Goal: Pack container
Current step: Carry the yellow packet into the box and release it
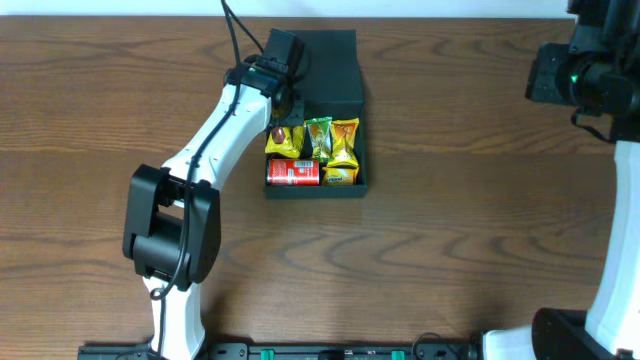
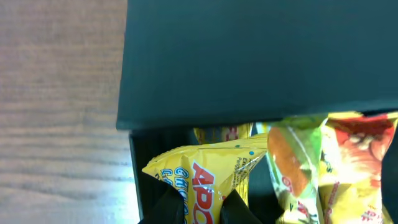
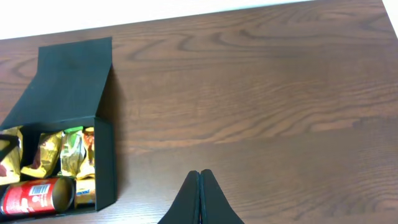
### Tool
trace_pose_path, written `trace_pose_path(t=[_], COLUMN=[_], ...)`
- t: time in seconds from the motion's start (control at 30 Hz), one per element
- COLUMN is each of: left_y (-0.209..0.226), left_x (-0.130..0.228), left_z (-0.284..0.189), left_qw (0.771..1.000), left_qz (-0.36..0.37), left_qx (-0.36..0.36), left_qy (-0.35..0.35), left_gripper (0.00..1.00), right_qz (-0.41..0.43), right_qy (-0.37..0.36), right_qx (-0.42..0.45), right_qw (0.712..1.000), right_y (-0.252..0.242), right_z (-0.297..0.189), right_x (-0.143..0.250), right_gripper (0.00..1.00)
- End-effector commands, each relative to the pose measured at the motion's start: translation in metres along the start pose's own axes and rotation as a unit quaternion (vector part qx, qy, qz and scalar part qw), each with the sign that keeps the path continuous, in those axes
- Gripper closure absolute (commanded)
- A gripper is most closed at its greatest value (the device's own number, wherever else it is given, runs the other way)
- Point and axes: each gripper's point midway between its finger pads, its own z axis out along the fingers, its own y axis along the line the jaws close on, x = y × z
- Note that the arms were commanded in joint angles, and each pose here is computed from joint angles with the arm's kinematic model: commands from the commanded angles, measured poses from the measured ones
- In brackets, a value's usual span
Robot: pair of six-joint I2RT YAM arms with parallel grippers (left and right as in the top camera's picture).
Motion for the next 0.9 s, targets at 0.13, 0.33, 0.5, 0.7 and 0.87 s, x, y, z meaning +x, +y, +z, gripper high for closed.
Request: trace_pose_path(t=[0.13, 0.33, 0.5, 0.7, 0.87], left_y=[0.000, 0.004, 0.017, 0.015, 0.008], left_x=[0.021, 0.021, 0.015, 0.008, -0.023], left_z=[0.017, 0.017, 0.018, 0.018, -0.010], left_qw=[0.999, 0.999, 0.998, 0.998, 0.998], left_qz=[-0.003, -0.003, 0.001, 0.033, 0.037], left_qx=[-0.014, -0.024, -0.061, -0.058, -0.047], left_qy=[0.044, 0.043, 0.028, 0.015, -0.028], left_gripper=[0.86, 0.84, 0.52, 0.28, 0.32], right_qz=[-0.004, -0.004, -0.004, -0.004, -0.004], right_qy=[0.002, 0.001, 0.002, 0.005, 0.004], right_qx=[0.000, 0.000, 0.000, 0.000, -0.001], right_qw=[1.000, 1.000, 1.000, 1.000, 1.000], right_y=[-0.002, -0.002, -0.002, -0.002, -0.002], right_z=[0.000, 0.000, 0.000, 0.000, 0.000], right_x=[0.001, 0.001, 0.001, 0.002, 0.002], right_gripper=[0.98, 0.98, 0.98, 0.98, 0.98])
